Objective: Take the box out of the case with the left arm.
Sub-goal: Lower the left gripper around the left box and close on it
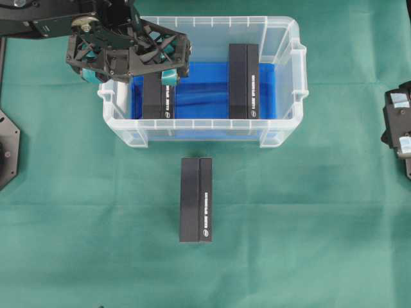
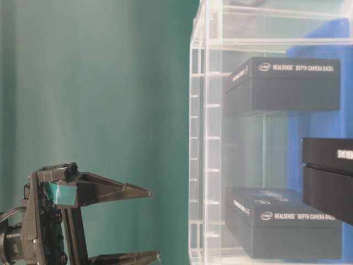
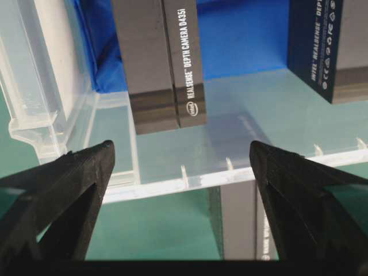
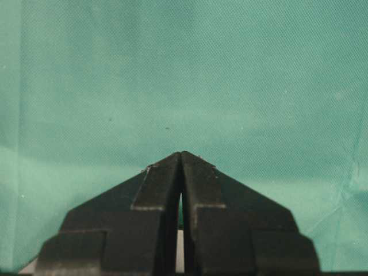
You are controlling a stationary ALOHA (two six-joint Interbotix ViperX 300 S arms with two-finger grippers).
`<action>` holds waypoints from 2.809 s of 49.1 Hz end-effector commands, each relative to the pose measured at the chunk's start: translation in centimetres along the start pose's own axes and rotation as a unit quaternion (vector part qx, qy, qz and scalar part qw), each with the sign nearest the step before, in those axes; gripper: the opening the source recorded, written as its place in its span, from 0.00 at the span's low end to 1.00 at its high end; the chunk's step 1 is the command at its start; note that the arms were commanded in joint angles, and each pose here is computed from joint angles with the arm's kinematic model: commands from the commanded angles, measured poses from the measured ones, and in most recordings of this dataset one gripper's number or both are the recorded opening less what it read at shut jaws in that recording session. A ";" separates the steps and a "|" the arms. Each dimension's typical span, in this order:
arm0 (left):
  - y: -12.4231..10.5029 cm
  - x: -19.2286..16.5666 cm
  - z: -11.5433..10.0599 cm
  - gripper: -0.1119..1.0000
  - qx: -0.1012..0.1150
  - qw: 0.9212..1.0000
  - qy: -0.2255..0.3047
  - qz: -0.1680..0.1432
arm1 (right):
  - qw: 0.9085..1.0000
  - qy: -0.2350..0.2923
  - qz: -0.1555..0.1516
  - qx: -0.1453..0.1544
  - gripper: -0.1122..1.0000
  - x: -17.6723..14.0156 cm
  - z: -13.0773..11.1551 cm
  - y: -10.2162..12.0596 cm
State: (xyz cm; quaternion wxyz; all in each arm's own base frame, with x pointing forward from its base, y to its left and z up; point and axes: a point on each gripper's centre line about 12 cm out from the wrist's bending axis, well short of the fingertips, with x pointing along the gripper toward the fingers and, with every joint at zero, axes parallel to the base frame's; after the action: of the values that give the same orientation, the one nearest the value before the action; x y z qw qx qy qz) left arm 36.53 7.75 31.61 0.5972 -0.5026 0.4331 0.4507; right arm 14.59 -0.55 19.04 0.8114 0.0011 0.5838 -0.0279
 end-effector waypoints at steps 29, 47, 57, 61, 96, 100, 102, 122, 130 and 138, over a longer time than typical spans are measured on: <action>-0.1 -0.9 0.3 0.96 -0.003 1.000 -0.006 -0.013 | 1.000 -0.013 0.000 0.002 0.09 -0.6 0.8 0.0; -0.1 -0.1 0.7 0.96 -0.007 1.000 -0.007 -0.003 | 1.000 -0.013 0.000 0.002 0.09 -0.6 0.8 0.0; 0.1 0.9 1.0 0.96 -0.012 1.000 -0.005 0.010 | 1.000 -0.013 0.000 0.004 0.09 -0.6 0.8 0.0; 0.2 1.6 1.1 0.96 -0.013 1.000 -0.003 0.016 | 1.000 -0.013 0.000 0.004 0.09 -0.6 0.8 0.0; 0.7 7.9 2.0 0.96 -0.022 0.999 -0.005 0.029 | 1.000 -0.013 0.002 0.007 0.09 -0.6 0.8 0.0; 0.8 8.7 1.9 0.96 -0.021 0.999 -0.002 0.037 | 1.000 -0.013 0.002 0.007 0.09 -0.6 0.8 0.0; 0.8 9.0 1.9 0.96 -0.021 0.999 -0.001 0.040 | 1.000 -0.013 0.002 0.007 0.09 -0.6 0.8 0.0; 0.8 10.5 2.0 0.96 -0.023 0.999 -0.001 0.040 | 1.000 -0.013 0.003 0.007 0.09 -0.6 0.8 0.0; 0.9 10.8 2.0 0.96 -0.026 0.999 0.000 0.039 | 1.000 -0.013 0.003 0.007 0.09 -0.6 0.8 0.0; 0.9 10.8 2.0 0.96 -0.027 0.999 0.000 0.038 | 1.000 -0.013 0.003 0.007 0.09 -0.6 0.8 0.0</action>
State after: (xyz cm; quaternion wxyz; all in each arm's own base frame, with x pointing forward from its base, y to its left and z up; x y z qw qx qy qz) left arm 37.99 10.82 20.23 0.5579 -0.4966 0.4505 0.4891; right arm 14.61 -0.52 19.05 0.8118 0.0051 0.5832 -0.0291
